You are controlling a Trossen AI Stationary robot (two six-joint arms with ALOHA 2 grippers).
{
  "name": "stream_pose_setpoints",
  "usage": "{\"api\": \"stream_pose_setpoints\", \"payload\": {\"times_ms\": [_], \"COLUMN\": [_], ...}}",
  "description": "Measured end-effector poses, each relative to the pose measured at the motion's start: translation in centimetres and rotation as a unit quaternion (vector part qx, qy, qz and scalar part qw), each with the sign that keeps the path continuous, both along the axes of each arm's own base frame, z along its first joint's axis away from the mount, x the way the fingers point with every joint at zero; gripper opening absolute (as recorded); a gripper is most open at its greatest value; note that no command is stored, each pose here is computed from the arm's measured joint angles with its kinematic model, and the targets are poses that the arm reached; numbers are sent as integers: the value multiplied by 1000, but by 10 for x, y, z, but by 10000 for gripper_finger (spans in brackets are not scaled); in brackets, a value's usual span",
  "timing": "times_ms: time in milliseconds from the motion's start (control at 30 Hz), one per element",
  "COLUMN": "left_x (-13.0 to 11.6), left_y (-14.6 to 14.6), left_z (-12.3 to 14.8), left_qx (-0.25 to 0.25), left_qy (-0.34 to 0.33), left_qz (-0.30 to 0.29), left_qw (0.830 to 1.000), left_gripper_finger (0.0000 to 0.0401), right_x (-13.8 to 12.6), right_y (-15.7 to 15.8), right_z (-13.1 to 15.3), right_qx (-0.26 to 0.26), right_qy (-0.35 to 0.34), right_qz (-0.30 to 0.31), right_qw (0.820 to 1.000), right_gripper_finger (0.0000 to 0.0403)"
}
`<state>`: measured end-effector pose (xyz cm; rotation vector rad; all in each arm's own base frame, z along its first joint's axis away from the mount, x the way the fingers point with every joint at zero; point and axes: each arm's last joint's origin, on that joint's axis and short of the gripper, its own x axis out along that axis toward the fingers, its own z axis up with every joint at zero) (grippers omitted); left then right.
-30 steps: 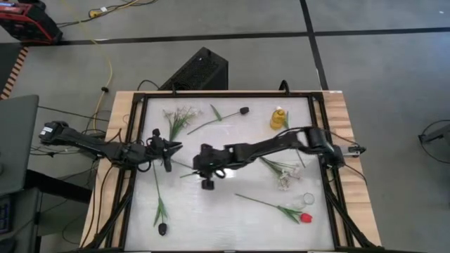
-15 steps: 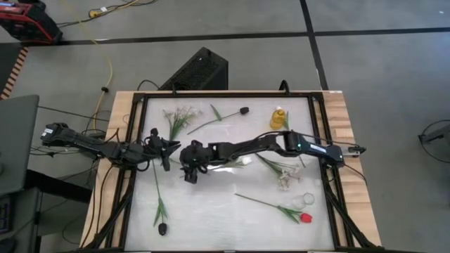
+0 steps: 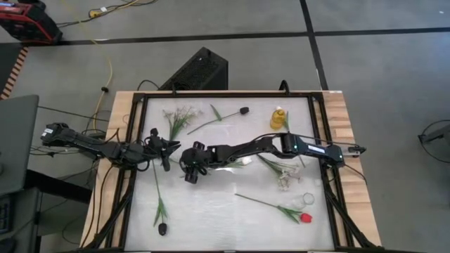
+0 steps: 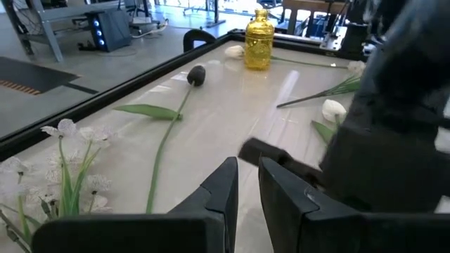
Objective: Sort flowers into vase by color
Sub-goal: Put the top red flower into the yellow flower vase
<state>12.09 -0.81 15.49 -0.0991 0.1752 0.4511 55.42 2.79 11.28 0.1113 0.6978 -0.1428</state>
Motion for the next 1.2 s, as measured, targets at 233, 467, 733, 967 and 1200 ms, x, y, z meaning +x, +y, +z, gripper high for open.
{"api": "stream_pose_setpoints", "payload": {"times_ms": [233, 467, 733, 967, 1200], "left_x": [0, 0, 0, 0, 0], "left_y": [0, 0, 0, -1, -2], "left_z": [0, 0, 0, -1, -4], "left_qx": [0, 0, -1, -8, -13], "left_qy": [1, 2, 1, 1, 16], "left_qz": [0, 0, 0, -18, -27], "left_qw": [1000, 1000, 1000, 1000, 999], "left_gripper_finger": [47, 47, 47, 47, 47], "right_x": [-6, -13, -31, -36, -24], "right_y": [3, 2, -17, -44, -55], "right_z": [-9, 4, 28, 43, 59], "right_qx": [4, 45, 10, -27, -15], "right_qy": [44, 65, 122, 119, 16], "right_qz": [-57, -87, -132, -182, -188], "right_qw": [997, 993, 984, 976, 982], "right_gripper_finger": [160, 21, 21, 21, 21]}}
